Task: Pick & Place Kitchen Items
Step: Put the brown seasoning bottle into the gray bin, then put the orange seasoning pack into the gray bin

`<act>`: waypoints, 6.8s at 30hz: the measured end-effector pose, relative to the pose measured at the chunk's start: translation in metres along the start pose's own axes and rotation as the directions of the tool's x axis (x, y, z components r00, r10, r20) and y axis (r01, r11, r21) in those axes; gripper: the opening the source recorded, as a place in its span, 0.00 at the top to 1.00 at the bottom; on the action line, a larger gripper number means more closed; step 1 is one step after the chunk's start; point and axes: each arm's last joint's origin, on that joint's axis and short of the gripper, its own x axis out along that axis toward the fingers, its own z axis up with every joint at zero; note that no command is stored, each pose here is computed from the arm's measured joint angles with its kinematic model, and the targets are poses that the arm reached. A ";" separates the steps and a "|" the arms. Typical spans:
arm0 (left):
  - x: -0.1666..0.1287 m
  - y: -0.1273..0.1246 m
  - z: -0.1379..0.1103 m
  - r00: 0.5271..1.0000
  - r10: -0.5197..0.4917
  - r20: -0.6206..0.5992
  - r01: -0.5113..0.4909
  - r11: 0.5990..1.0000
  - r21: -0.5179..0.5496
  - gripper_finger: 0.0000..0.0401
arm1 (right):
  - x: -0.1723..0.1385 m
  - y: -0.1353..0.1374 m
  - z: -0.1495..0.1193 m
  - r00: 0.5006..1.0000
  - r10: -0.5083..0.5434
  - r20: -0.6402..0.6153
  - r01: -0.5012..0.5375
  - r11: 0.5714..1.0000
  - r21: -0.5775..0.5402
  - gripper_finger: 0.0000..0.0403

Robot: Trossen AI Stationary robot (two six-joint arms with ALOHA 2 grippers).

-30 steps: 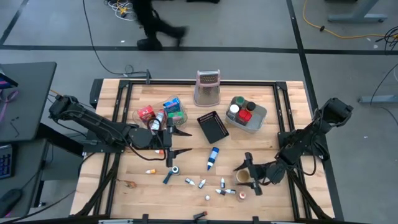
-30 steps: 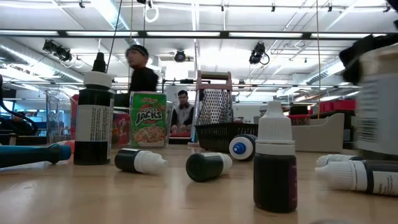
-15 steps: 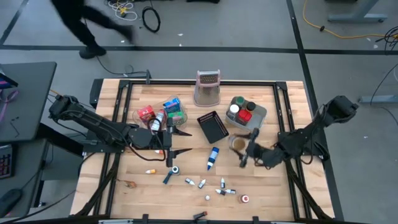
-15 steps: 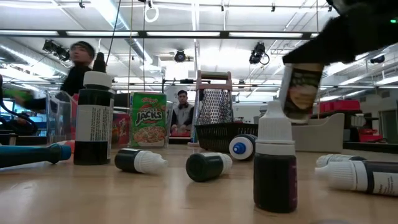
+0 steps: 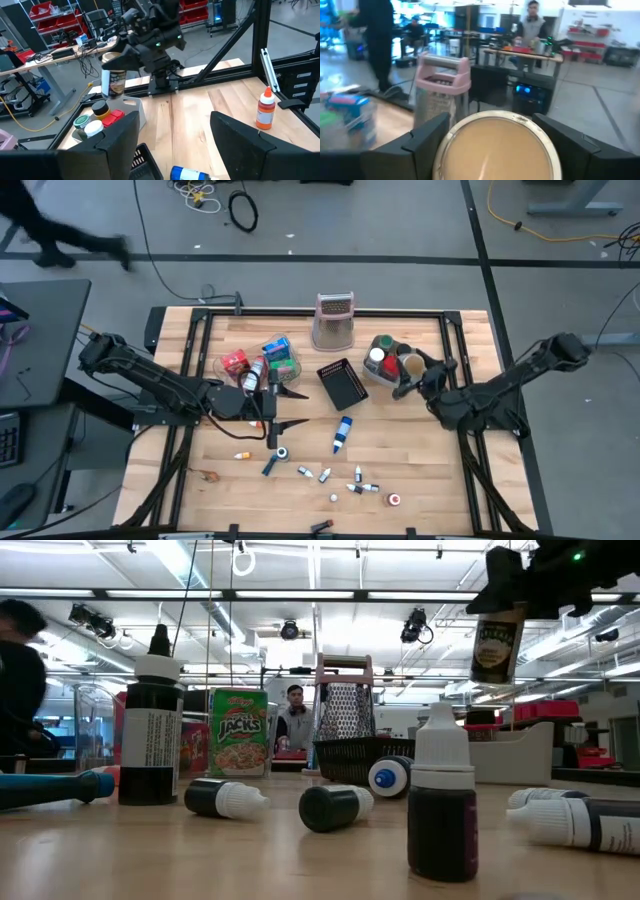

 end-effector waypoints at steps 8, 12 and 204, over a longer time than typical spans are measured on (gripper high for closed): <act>0.000 0.000 -0.001 1.000 -0.001 -0.006 0.001 1.000 -0.005 0.37 | 0.019 -0.013 -0.019 0.996 -0.077 -0.037 0.078 0.996 0.031 0.30; 0.000 0.000 -0.001 1.000 -0.001 -0.006 0.001 1.000 -0.005 0.37 | 0.025 -0.020 -0.023 0.995 -0.072 -0.071 0.077 0.994 0.075 0.30; 0.042 0.052 -0.016 0.713 0.140 -0.687 -0.085 0.990 0.113 0.99 | 0.115 0.091 0.034 0.498 0.866 -0.046 -0.858 0.484 -0.170 0.36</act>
